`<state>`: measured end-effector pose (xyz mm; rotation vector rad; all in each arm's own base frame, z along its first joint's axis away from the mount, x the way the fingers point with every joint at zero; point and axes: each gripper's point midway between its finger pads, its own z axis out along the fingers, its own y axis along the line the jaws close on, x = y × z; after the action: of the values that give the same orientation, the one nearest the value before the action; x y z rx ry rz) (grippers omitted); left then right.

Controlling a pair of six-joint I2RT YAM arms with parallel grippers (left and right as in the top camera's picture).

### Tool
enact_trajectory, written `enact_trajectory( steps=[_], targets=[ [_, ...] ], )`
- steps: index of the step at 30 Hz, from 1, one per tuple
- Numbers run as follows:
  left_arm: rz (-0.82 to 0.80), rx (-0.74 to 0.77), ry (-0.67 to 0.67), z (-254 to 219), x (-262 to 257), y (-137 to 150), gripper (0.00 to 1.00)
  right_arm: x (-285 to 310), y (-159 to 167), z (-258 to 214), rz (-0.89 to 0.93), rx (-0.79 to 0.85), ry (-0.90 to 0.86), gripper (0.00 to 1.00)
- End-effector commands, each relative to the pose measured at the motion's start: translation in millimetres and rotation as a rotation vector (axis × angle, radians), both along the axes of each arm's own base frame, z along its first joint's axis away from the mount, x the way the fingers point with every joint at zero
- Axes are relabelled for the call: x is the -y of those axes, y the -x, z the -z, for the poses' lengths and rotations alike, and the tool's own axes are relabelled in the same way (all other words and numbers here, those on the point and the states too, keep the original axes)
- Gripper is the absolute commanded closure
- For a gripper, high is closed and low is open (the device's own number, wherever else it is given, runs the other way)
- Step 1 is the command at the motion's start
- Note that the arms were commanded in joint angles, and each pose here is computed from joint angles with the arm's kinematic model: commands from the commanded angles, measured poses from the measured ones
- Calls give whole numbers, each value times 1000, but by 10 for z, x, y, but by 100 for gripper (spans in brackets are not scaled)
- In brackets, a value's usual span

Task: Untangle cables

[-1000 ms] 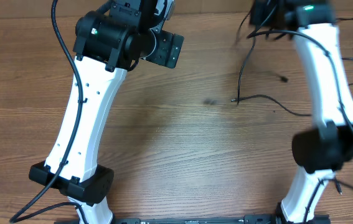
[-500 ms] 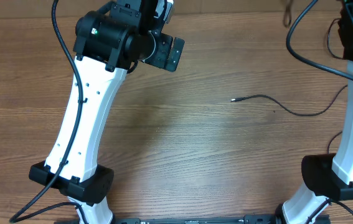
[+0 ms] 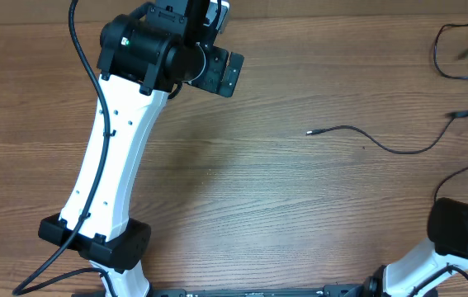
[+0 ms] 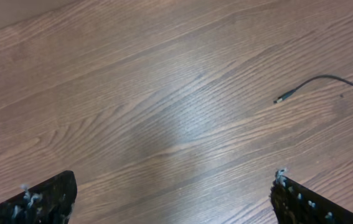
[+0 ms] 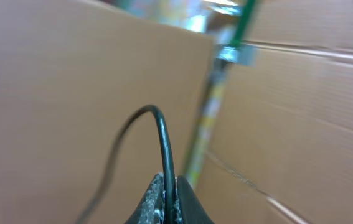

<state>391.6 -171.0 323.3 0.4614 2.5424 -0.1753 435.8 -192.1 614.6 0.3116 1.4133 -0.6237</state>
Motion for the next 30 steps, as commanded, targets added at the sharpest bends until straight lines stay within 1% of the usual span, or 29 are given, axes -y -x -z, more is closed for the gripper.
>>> enact_trajectory(
  steps=[1, 5, 8, 14, 19, 24, 26, 27, 28, 30],
  targets=[
    [-2, 10, -10, -38, -30, 22, 2, 314, 193, -55, 51, 63, -60, 96],
    [2, 2, -16, -24, -38, 42, 2, 610, 197, 104, 17, 23, -71, 96],
    [14, 2, -25, -20, -41, 48, 2, 924, 151, 346, 10, -19, -94, 96],
    [14, 2, -25, -20, -41, 48, 1, 1782, 127, 1193, 111, -100, -277, 96],
    [19, 3, -27, -21, -41, 47, 1, 2186, 141, 1903, 158, -210, -380, 96],
    [20, 4, -28, -21, -41, 47, 1, 2348, 179, 2334, 180, -271, -442, 96],
    [20, 3, -28, -20, -41, 48, 1, 2334, 159, 2408, 165, -283, -455, 96],
    [20, 3, -28, -20, -41, 48, 1, 2299, 128, 2411, 138, -284, -459, 96],
    [20, 3, -28, -19, -41, 50, 1, 2216, 56, 2403, 74, -281, -466, 96],
    [20, 3, -28, -20, -41, 49, 1, 2042, -98, 2323, -37, -221, -519, 96]
  ],
)
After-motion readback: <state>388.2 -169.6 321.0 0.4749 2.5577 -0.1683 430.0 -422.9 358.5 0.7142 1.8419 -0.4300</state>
